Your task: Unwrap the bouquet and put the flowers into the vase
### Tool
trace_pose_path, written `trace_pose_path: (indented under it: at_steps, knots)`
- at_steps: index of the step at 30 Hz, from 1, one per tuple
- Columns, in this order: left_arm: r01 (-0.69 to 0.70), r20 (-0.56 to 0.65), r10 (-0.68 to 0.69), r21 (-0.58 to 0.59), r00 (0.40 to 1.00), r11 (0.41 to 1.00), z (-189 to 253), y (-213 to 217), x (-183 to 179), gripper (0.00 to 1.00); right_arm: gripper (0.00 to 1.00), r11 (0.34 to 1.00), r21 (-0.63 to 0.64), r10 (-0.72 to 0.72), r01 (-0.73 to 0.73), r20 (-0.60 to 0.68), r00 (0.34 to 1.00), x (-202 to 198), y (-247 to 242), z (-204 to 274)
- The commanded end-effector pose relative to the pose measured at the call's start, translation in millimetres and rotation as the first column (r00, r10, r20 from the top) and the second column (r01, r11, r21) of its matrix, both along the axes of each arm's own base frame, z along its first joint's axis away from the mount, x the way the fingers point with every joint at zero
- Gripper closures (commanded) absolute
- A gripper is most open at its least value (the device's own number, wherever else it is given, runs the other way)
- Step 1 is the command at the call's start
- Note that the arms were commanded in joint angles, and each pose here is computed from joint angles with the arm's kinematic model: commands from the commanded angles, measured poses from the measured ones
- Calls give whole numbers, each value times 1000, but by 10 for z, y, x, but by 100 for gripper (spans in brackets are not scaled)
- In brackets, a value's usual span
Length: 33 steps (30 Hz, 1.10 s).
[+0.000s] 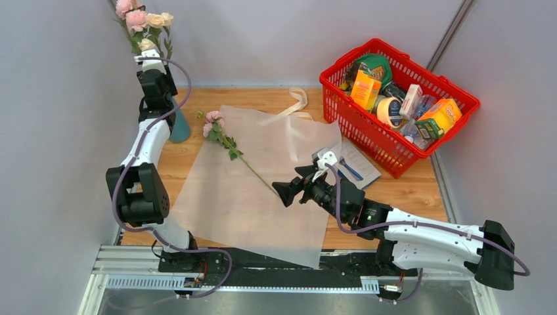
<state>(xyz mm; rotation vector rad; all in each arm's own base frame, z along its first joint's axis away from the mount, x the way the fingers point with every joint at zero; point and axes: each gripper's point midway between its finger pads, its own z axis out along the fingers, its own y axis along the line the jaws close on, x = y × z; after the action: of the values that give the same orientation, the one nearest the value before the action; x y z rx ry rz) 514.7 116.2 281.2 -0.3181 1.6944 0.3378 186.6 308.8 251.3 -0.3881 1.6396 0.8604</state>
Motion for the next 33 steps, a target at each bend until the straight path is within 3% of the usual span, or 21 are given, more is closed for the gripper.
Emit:
trace_pose_path:
  at_steps: [1,8,15,21,26,28,33]
  knots:
    - [44,103,-37,-58,994,997,509,-104,-88,42,0,999,38,-4,4,12,1000,11,-6,204]
    - [121,128,-102,-146,986,982,682,-328,-409,38,0,999,9,-51,52,-52,997,104,70,31]
    - [203,29,-205,-321,978,925,461,-695,-944,36,0,996,-65,-71,68,-58,996,223,185,-113]
    - [348,50,-364,-440,930,828,371,-1170,-1639,35,0,983,-152,-110,103,-41,993,493,248,-260]
    - [543,170,-557,-568,813,619,107,-1752,-2082,34,0,968,-212,-147,130,-62,987,819,306,-453]
    - [559,173,-590,-602,788,570,-69,-1876,-2232,34,1,961,-239,-162,141,-71,984,935,331,-556]
    - [561,117,-657,-644,745,521,-554,-2035,-2490,33,8,940,-310,-183,142,-108,977,1188,415,-899]
